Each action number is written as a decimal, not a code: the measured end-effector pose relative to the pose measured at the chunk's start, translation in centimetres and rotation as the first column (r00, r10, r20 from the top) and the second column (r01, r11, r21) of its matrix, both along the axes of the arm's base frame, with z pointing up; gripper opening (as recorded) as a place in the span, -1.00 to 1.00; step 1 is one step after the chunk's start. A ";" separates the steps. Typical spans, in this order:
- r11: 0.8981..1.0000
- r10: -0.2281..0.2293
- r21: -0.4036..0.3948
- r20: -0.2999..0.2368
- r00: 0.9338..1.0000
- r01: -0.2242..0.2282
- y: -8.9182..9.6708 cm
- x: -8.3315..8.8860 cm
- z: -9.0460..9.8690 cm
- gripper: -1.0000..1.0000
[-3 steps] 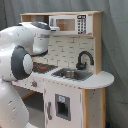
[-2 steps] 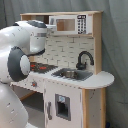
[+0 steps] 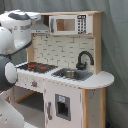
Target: Play with the kitchen
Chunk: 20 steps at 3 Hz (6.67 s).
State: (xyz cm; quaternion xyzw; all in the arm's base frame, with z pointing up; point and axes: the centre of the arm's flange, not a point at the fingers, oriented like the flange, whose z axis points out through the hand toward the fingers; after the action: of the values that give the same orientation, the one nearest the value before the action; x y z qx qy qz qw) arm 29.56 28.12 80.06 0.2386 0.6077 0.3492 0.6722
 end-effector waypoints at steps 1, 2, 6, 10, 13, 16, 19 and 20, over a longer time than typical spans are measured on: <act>0.999 0.010 0.030 0.046 0.999 -0.011 2.6 -2.6 1.2 1.00; 0.998 0.005 0.069 0.083 0.996 -0.011 4.9 -3.9 2.3 1.00; 0.969 -0.058 0.246 0.225 0.973 0.001 10.5 -5.0 4.6 1.00; 0.918 -0.167 0.395 0.333 0.928 0.023 14.8 -4.5 2.3 1.00; 0.840 -0.280 0.542 0.402 0.872 0.020 16.9 -4.5 -0.2 1.00; 0.711 -0.418 0.703 0.452 0.788 -0.026 18.3 -4.5 -3.1 1.00; 0.543 -0.521 0.833 0.438 0.733 -0.112 16.7 0.0 -5.6 1.00; 0.480 -0.549 0.866 0.420 0.723 -0.140 16.0 1.8 -5.7 1.00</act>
State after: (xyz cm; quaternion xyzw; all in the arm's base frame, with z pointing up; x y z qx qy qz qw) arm 31.36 44.12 74.39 0.4763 0.0399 0.5703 0.6681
